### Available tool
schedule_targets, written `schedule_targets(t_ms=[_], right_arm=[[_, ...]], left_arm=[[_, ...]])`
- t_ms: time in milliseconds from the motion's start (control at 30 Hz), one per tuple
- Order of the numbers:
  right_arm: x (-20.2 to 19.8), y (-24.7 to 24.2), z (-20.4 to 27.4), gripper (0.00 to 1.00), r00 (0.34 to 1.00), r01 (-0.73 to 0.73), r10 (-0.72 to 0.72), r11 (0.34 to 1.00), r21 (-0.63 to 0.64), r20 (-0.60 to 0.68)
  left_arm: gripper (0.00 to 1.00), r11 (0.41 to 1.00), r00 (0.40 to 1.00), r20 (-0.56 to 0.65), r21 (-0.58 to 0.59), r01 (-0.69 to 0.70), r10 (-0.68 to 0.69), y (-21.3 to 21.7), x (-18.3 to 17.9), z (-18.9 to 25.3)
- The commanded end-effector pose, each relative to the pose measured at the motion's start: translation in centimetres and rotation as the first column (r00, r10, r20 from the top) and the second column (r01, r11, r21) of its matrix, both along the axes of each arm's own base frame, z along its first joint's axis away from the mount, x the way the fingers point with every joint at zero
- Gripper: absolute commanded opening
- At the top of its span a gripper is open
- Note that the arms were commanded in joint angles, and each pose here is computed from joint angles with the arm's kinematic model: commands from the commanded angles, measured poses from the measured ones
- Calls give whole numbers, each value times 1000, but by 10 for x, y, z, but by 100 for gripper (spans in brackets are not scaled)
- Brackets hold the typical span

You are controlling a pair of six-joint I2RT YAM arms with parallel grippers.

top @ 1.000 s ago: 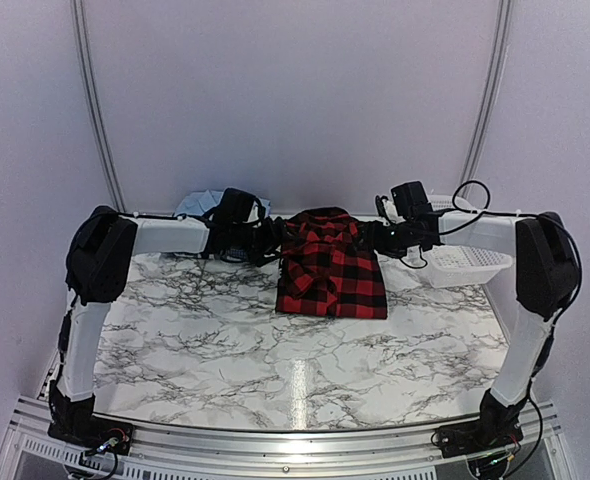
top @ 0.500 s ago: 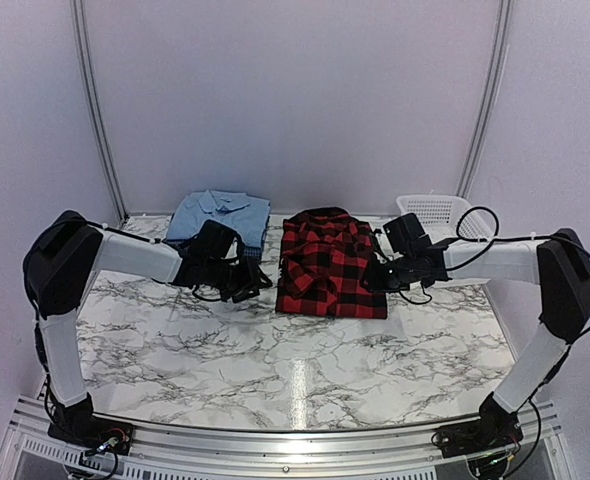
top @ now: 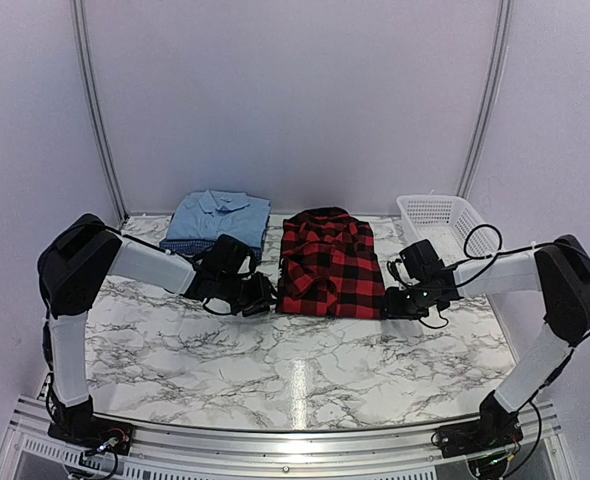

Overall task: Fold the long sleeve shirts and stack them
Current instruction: Fold the rectangle-folded shirt at the center of the board, then move the 2/3-rectangle-folded shirt to the center of the board.

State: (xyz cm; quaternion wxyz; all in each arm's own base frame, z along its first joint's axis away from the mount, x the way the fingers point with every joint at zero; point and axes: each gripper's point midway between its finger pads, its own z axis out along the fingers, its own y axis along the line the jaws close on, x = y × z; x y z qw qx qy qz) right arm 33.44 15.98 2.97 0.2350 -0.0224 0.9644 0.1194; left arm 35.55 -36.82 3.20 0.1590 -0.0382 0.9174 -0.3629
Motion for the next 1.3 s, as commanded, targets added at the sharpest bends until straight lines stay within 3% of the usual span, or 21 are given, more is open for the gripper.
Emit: schedule_targets(t_ms=[0, 233, 433, 533, 700, 767, 933, 1267], right_arm=[[3, 13, 13, 40, 999, -15, 12, 994, 112, 36], [-6, 14, 6, 40, 1000, -4, 2, 990, 144, 15], [-7, 17, 2, 37, 1000, -4, 3, 988, 153, 6], [-8, 20, 1, 28, 1000, -11, 11, 988, 156, -1], [-8, 20, -1, 3, 1000, -9, 12, 990, 144, -19], [-10, 18, -2, 0, 999, -5, 10, 992, 127, -38], [-32, 21, -4, 0, 995, -28, 39, 993, 116, -93], [-113, 20, -6, 0, 985, -18, 40, 991, 129, -168]], left_arm=[[41, 1000, 1000, 14, 5, 19, -19, -9, 0, -4], [35, 999, 1000, -18, 44, 22, -21, -17, -6, -14], [21, 998, 999, -37, 68, -2, 5, -17, -5, -23], [17, 997, 999, -33, 71, 3, 0, -20, -6, -21], [8, 996, 999, -35, 83, 22, -19, -21, -10, -17], [6, 995, 999, -41, 89, 32, -29, -21, -14, -16], [4, 991, 995, -85, 112, 68, -59, -18, -46, -19], [4, 980, 984, -148, 161, 119, -95, 3, -127, -25]])
